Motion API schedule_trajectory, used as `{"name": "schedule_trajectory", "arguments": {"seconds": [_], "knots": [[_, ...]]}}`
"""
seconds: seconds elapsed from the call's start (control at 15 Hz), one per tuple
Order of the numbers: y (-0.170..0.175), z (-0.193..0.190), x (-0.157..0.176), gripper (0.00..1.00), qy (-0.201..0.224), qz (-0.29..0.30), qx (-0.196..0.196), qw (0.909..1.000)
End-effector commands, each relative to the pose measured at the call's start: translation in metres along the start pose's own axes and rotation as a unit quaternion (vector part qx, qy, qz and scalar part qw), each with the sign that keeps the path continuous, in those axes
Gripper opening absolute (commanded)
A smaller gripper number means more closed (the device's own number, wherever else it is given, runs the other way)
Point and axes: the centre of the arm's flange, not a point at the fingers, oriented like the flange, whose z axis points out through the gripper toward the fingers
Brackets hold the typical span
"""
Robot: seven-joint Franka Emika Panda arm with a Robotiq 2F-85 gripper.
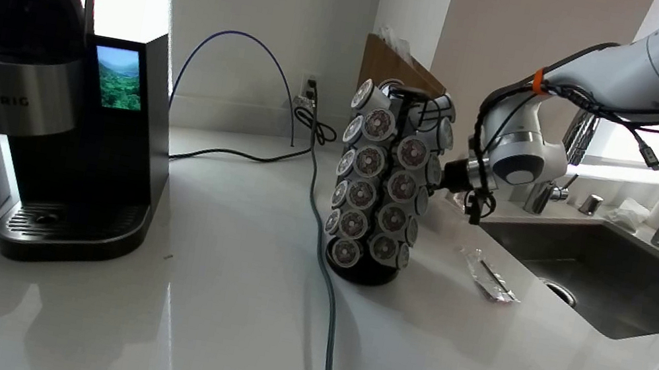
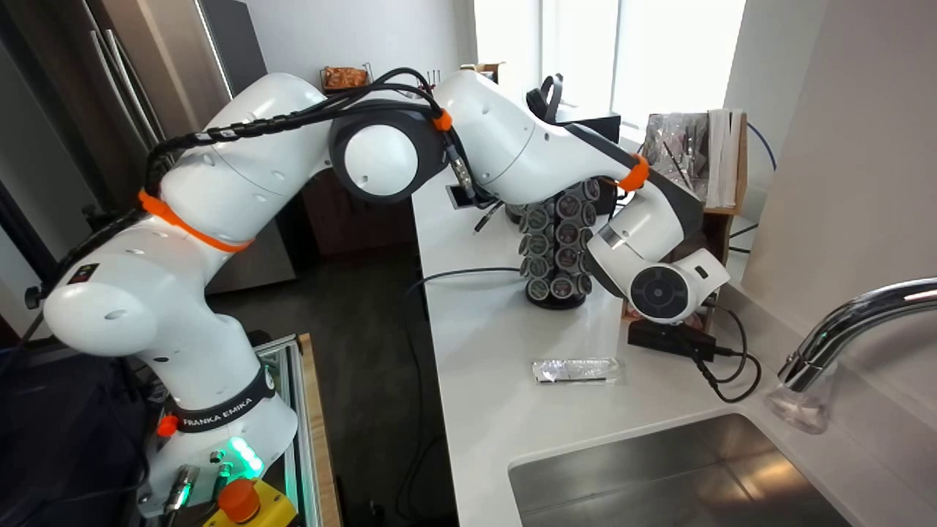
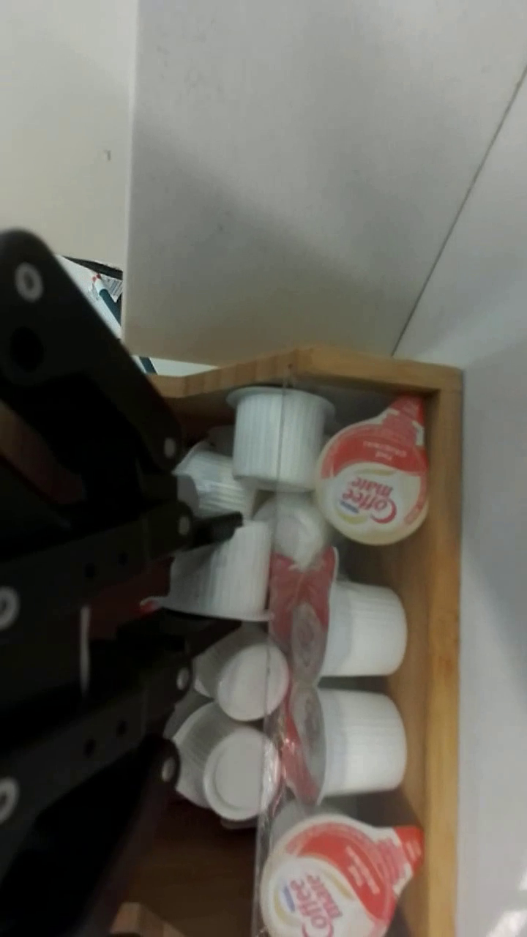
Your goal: Pick up one object from the stand and put it on the counter
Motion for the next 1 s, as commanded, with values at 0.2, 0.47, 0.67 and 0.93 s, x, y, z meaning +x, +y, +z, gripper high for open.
{"name": "schedule_trajectory", "arguments": {"seconds": [0.2, 0.47, 0.67, 0.93], "knots": [[-0.045, -0.047, 0.001, 0.08, 0.013, 0.007, -0.020, 0.9997], [-0.068, -0.083, -0.016, 0.09, -0.005, 0.034, -0.034, 0.9988], [-0.082, -0.108, -0.026, 0.09, -0.016, 0.052, -0.049, 0.9973], [-0.101, -0.134, -0.039, 0.10, -0.041, 0.084, -0.050, 0.9944]]}}
